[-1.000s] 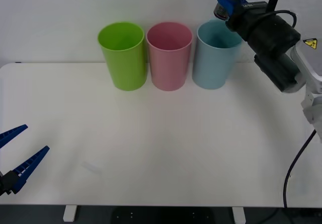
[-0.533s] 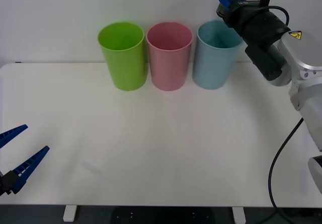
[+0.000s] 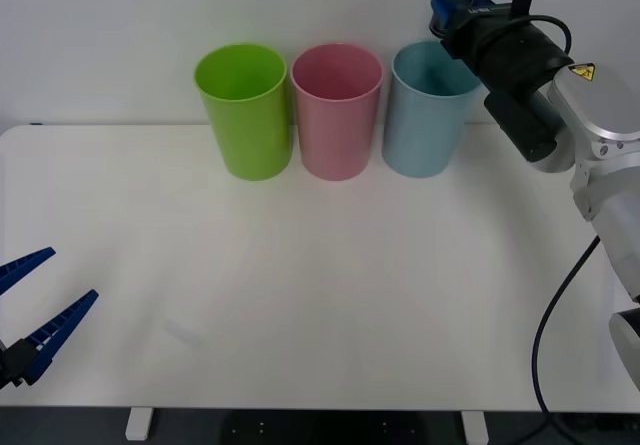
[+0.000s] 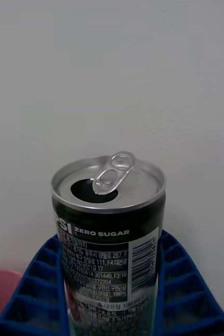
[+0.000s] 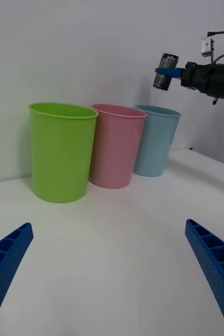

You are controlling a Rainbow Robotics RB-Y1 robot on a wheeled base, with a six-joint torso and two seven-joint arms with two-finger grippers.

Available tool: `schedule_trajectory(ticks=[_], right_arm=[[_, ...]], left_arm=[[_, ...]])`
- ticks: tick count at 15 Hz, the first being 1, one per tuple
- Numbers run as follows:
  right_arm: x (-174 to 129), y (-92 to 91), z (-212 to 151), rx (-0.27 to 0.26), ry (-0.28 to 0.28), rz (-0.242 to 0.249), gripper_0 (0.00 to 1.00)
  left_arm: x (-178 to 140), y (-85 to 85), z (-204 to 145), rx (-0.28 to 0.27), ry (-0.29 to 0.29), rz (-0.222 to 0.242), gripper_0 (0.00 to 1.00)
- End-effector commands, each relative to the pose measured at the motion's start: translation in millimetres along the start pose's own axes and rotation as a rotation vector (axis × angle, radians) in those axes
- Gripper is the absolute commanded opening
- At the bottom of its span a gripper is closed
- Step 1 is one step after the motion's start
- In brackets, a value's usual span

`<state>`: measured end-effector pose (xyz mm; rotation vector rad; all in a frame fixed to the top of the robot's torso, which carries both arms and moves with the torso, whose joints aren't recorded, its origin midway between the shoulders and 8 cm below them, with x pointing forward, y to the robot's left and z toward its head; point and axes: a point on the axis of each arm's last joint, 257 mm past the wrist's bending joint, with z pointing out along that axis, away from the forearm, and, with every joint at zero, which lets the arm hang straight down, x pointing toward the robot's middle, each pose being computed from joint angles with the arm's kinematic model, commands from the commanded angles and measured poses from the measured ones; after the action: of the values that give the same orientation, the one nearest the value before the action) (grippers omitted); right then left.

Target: Grasp the object on the table and drop it into the matching bin: aluminum can to the light blue bin, PET bottle to the pink bin.

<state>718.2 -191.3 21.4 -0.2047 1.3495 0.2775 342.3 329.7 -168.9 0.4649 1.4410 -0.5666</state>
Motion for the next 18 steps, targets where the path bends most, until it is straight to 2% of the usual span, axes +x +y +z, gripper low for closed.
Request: schedule_trajectory(ticks=[1, 7, 11, 14, 18], right_arm=[[1.0, -0.7, -0.2, 0.001, 0.002, -0.023, 1.0], [7.0, -1.3, -5.5, -0.014, 0.012, -0.05, 1.0], [4.7, 7.8, -29.8, -0.044, -0.02, -0.06, 1.0], [7.3, 16.5, -54.3, -0.088, -0.029, -0.08, 1.0], [17.8, 29.2, -96.5, -0.186, -0.013, -0.095, 1.0]], left_arm=[[0.0, 0.0, 0.0, 0.0, 0.0, 0.0, 1.0], [0.0, 0.0, 0.0, 0.0, 0.0, 0.0, 1.0], [0.0, 0.0, 0.0, 0.0, 0.0, 0.0, 1.0], [0.0, 0.0, 0.0, 0.0, 0.0, 0.0, 1.0], [0.0, 0.0, 0.0, 0.0, 0.0, 0.0, 1.0]])
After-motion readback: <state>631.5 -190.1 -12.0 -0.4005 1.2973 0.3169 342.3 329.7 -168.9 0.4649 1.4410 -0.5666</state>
